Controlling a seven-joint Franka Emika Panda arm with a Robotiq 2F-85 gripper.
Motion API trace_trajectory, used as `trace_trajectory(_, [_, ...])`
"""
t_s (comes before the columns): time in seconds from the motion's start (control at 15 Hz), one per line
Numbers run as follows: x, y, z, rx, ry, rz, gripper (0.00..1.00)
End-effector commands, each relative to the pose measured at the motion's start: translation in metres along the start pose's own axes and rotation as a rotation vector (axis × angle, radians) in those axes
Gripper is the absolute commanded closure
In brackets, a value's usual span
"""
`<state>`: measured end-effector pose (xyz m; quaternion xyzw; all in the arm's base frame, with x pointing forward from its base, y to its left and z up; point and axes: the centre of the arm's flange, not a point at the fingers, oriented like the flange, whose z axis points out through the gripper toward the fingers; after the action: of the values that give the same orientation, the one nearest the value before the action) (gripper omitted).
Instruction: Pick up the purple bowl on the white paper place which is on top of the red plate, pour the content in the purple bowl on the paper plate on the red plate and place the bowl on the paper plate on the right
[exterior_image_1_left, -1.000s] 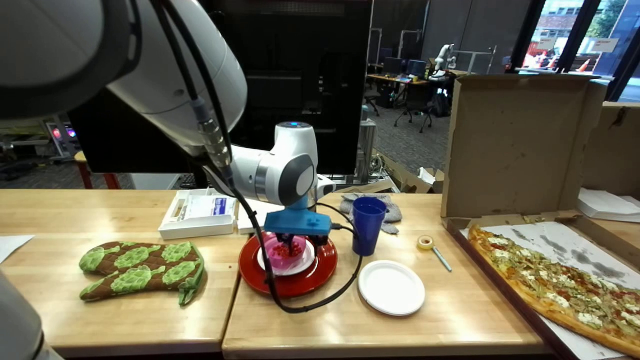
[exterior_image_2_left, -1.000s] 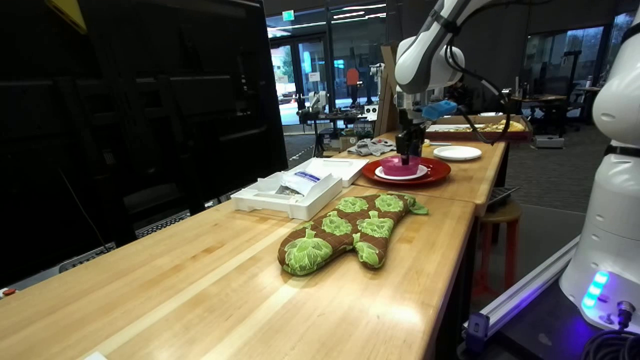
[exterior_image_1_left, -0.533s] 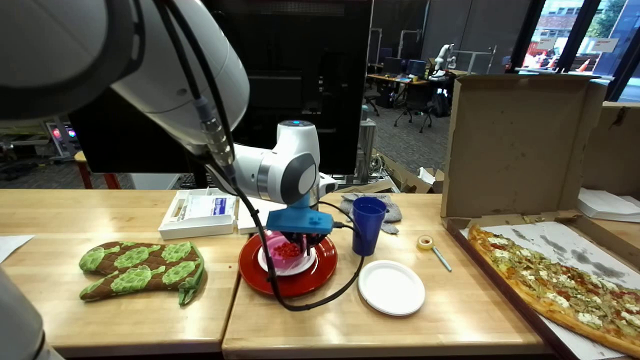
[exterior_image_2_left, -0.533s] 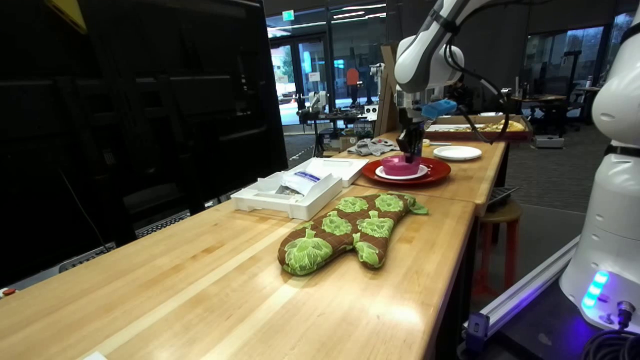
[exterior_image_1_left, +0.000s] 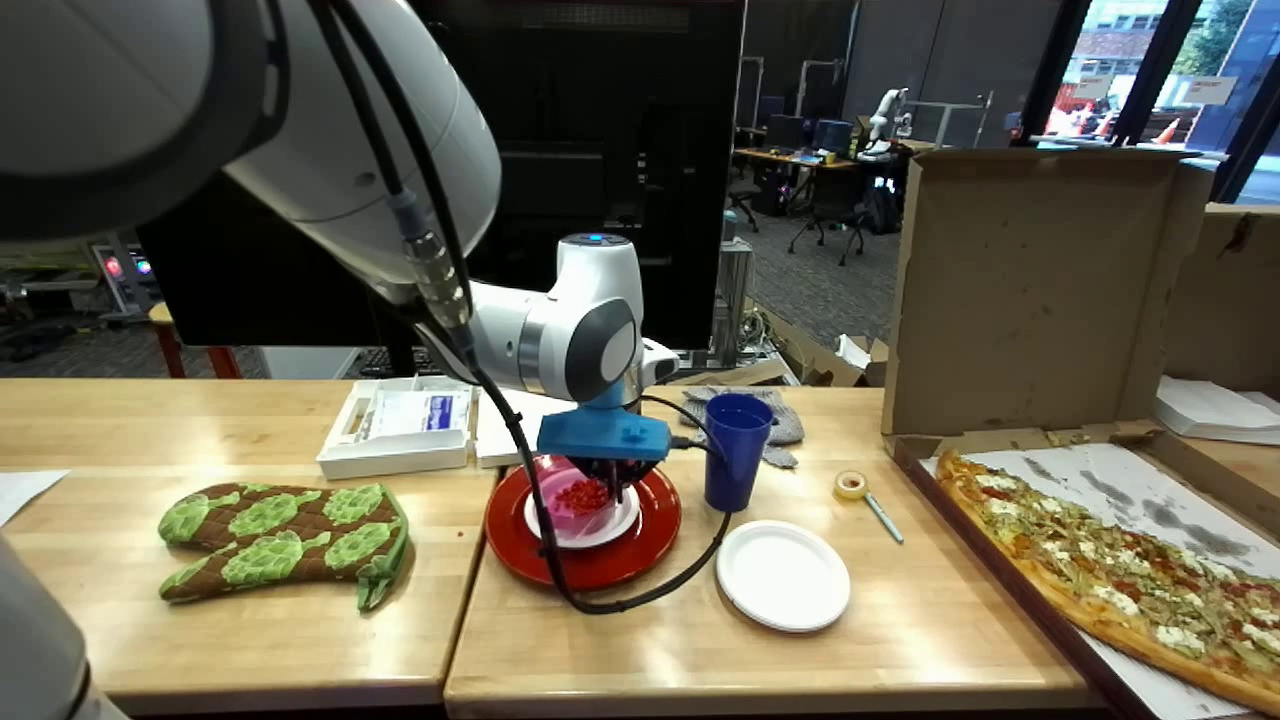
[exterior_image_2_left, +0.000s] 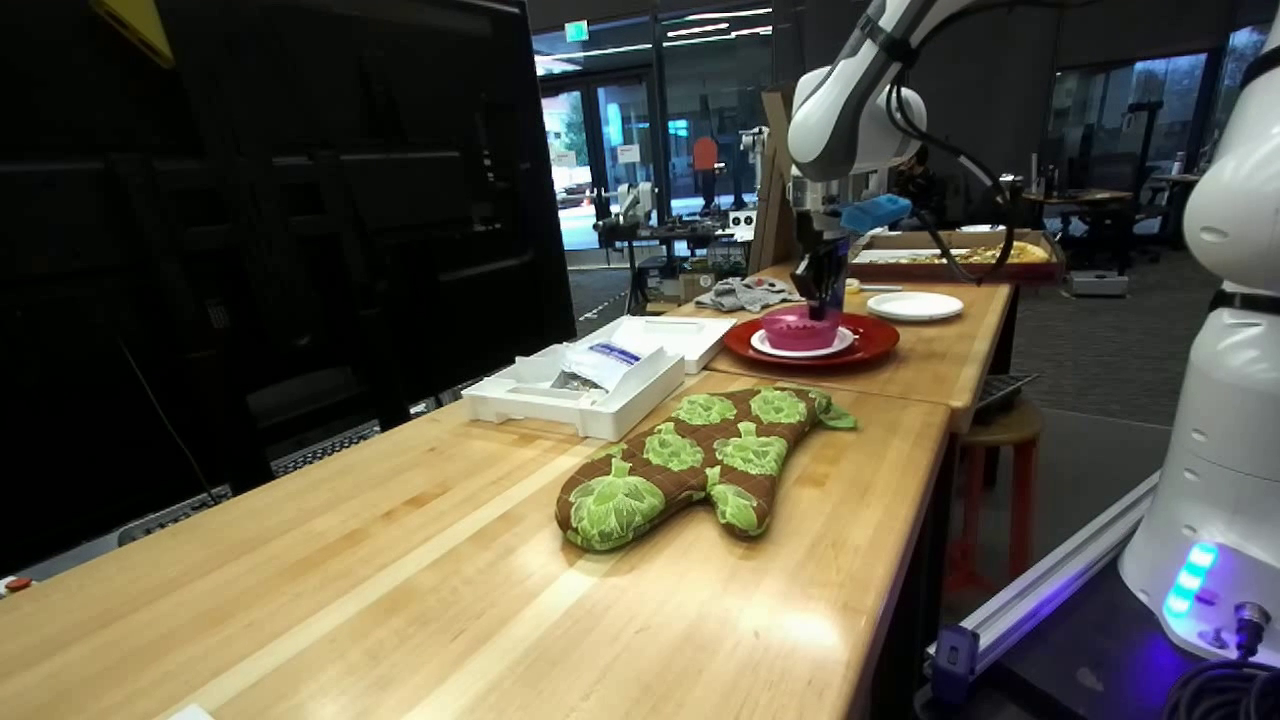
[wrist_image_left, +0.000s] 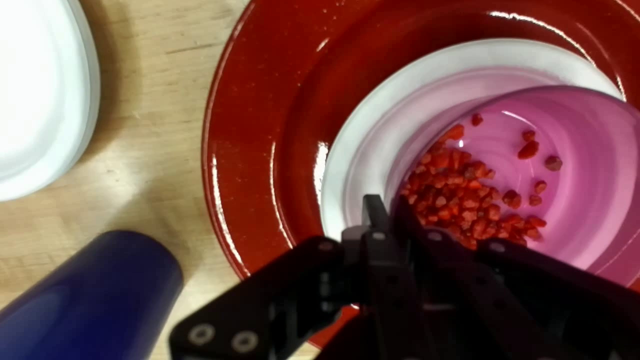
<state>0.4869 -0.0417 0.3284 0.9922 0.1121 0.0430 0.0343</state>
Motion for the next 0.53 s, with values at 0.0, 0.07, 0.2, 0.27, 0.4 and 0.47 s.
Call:
trace_trajectory(0.0, [-0.007,0.006,-0.003,-0.037,0.007,0.019,0.98])
trace_trajectory(0.07, [-0.009,0.008,-0.007,-0.054,0.008,0.026,0.98])
trace_trajectory(0.2, [-0.016,0.010,-0.016,-0.095,-0.008,0.031,0.98])
trace_trajectory(0.27, [-0.019,0.011,-0.020,-0.125,-0.006,0.033,0.98])
trace_trajectory(0.4, [-0.025,0.011,-0.030,-0.165,0.001,0.039,0.98])
trace_trajectory(0.47, [-0.027,0.010,-0.035,-0.176,0.003,0.041,0.98])
